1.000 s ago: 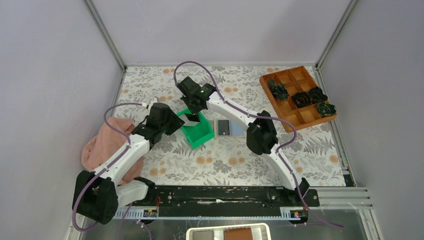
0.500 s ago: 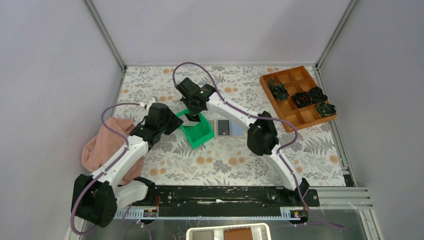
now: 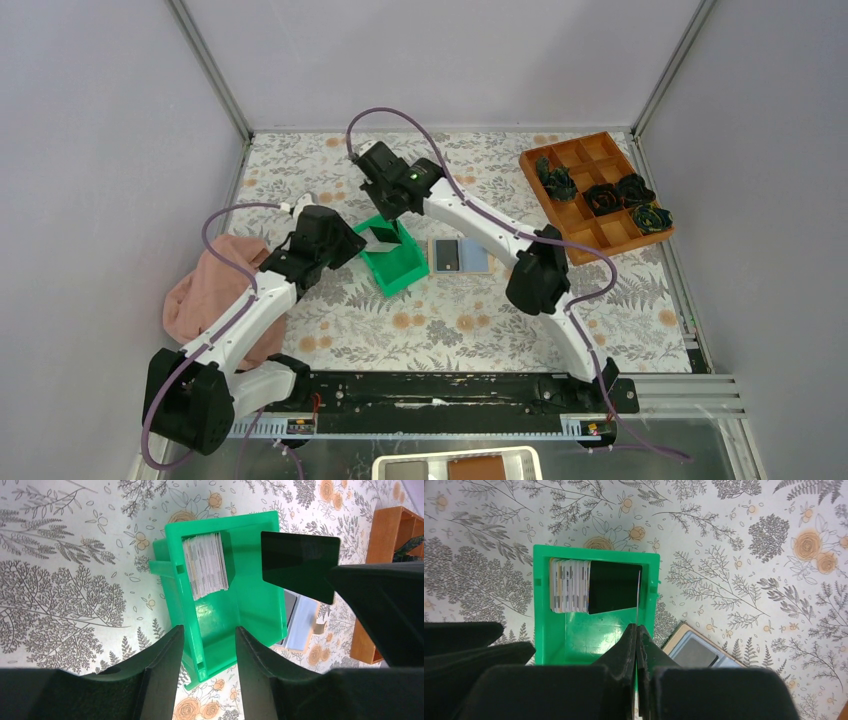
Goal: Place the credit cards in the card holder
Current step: Pick up the credit card from the storage box.
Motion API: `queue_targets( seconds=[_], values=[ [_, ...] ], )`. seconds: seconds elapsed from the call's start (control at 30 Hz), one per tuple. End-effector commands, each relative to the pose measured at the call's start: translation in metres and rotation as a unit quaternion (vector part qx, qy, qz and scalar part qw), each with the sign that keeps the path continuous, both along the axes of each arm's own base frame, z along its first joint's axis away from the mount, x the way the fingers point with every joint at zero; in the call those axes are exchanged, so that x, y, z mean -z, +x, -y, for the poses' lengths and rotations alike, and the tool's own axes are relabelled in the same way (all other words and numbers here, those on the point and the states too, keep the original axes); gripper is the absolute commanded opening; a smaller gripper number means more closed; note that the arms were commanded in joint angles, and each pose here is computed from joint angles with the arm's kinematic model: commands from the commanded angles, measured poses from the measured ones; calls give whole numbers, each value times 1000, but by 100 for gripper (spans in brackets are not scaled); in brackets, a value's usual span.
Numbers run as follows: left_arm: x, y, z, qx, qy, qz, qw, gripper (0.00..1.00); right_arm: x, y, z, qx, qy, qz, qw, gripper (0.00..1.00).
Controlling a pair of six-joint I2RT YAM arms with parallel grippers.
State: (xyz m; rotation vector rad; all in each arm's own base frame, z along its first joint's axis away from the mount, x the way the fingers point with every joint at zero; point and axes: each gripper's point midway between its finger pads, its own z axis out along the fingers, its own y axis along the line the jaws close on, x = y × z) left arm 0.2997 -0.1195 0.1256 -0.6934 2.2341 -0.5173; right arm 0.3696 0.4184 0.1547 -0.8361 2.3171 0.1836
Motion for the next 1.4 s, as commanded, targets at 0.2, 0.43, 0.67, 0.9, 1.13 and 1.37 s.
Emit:
queue_targets(
  seconds=[0.2, 0.43, 0.67, 0.9, 1.13, 1.37],
  values=[
    [-67, 27, 25, 89, -15, 154, 984, 74, -81, -34, 34, -7, 89, 1, 996, 0],
    [-93, 12, 62, 206, -70, 221, 951, 82, -96, -65, 70, -18, 171, -78, 982, 0],
    [-96, -17, 97, 325, -135, 240, 905, 82, -106, -102, 87, -55, 241, -151, 957, 0],
    [-102, -35, 106, 375, -152, 254, 879, 81, -101, -123, 86, -78, 290, -222, 928, 0],
    [-100, -48, 113, 423, -157, 244, 858, 79, -98, -129, 80, -84, 323, -261, 906, 0],
    [-91, -58, 117, 447, -173, 229, 847, 69, -104, -119, 87, -79, 347, -276, 893, 0]
  ],
)
